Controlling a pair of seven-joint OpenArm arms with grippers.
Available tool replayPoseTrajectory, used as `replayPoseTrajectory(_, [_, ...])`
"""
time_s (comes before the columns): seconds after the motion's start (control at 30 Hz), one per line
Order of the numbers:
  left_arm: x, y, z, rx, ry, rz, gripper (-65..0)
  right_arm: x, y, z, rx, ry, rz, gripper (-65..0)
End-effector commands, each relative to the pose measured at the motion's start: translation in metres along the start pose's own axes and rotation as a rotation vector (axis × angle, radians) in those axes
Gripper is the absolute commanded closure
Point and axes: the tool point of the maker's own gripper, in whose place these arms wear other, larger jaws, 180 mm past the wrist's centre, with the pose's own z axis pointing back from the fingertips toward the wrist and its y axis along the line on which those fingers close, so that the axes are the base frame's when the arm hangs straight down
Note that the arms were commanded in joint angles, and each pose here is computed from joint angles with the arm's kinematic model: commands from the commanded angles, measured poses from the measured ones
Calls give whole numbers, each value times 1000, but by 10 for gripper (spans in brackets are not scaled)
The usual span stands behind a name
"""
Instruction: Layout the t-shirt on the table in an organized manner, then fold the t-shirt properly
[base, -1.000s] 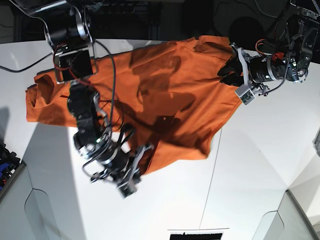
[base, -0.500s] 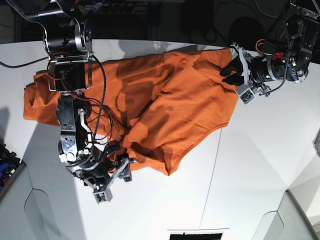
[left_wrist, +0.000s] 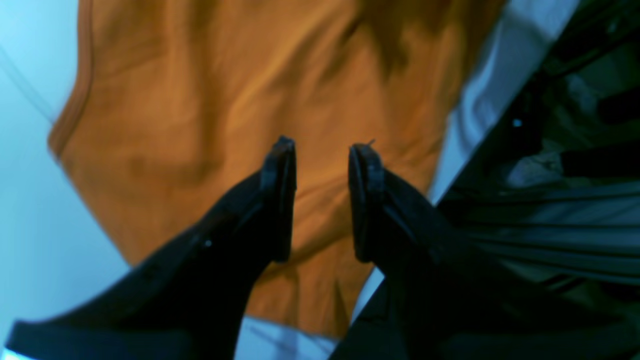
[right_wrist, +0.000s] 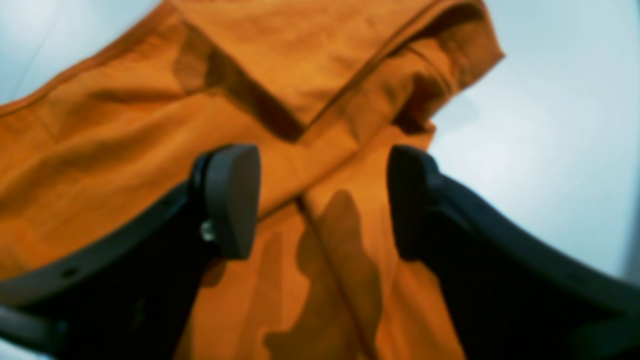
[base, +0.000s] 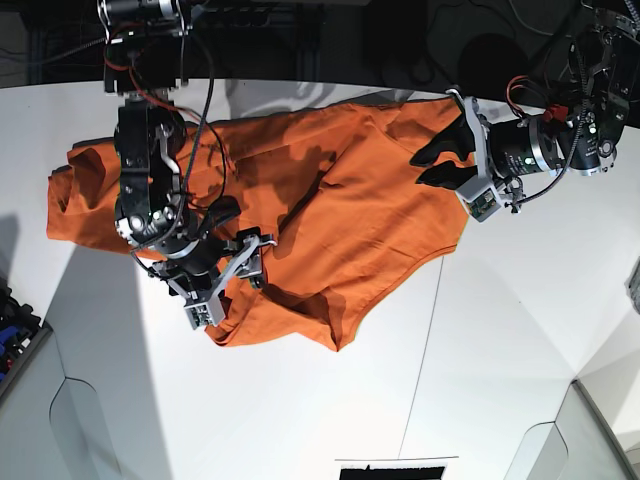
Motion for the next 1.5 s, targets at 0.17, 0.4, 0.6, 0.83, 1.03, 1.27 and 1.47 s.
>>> replayPoseTrajectory(0.17, [24,-11,-3,-33,-101,15,-211,-14,-12,14,-42,-5,37,-396])
replayPoseTrajectory(0.4, [5,-13,-33,-44,-131,196,-211,-27,-33,17,-79,4,54,-396])
replayPoseTrajectory(0.6, [-6,-16,-46,-48,-127,262,-211,-43,-26,8,-26,30,14,-394])
replayPoseTrajectory(0.83, [-18,-11,-47,-16,-63,223,-211,-58,-28,2,-23,56,-2,-134])
replayPoseTrajectory(1.03, [-33,1,-39,19,3,181,-211,-27,-46,5,-87,-20,47,0])
replayPoseTrajectory(1.27, [-76,34,-23,83,116,191,-211,31,-83,14,-168,-137,37,0])
replayPoseTrajectory(1.47, [-78,50,-20,110,121,194,-211,58,-102,21,-195,-171,64,0])
